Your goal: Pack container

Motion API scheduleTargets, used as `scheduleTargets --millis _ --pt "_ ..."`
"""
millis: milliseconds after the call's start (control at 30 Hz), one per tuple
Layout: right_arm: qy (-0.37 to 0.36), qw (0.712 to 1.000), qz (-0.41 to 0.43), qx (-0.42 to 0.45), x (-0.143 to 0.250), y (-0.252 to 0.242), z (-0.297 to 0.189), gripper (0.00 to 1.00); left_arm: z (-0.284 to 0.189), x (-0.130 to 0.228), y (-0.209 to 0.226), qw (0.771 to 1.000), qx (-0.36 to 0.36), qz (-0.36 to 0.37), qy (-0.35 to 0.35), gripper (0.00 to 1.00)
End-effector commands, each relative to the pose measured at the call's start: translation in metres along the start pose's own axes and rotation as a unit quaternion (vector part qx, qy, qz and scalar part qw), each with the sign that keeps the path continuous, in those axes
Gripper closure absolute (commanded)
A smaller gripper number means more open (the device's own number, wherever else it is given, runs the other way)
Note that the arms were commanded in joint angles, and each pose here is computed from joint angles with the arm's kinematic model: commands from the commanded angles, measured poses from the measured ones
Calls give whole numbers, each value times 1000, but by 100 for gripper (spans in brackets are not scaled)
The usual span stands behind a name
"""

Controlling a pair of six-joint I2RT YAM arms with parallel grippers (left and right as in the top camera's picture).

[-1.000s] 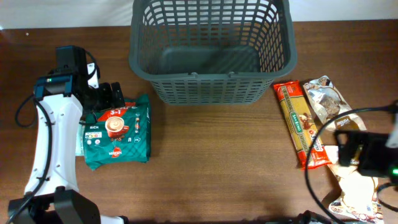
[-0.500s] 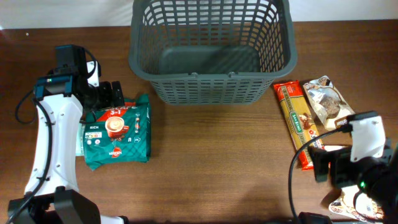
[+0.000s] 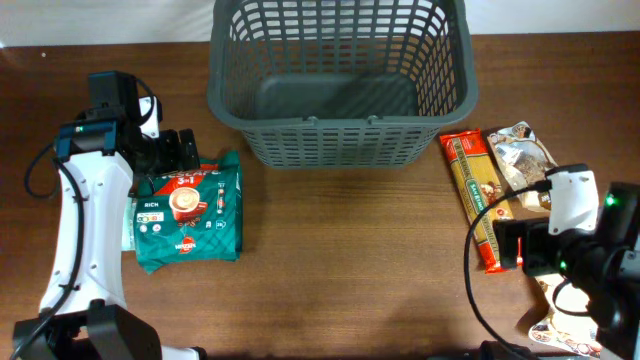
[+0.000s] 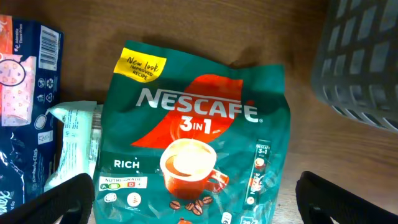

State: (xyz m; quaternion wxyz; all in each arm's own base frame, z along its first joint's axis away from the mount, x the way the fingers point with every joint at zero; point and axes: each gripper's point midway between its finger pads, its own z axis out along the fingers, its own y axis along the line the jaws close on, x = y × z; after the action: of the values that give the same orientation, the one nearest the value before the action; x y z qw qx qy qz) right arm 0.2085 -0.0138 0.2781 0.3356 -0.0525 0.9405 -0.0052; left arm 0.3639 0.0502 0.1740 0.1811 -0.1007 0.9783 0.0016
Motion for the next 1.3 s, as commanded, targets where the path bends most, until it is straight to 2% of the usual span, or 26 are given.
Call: scheduleTargets --millis 0,700,1267 --pt "-13 1000 -13 12 -5 -3 -2 1 2 2 -3 1000 4 18 3 1" --pt "41 999 -6 -2 -3 -6 26 1 1 -19 -4 999 7 21 -40 1" --pt "179 983 12 -36 13 -12 97 1 1 -19 -4 999 7 21 -39 1"
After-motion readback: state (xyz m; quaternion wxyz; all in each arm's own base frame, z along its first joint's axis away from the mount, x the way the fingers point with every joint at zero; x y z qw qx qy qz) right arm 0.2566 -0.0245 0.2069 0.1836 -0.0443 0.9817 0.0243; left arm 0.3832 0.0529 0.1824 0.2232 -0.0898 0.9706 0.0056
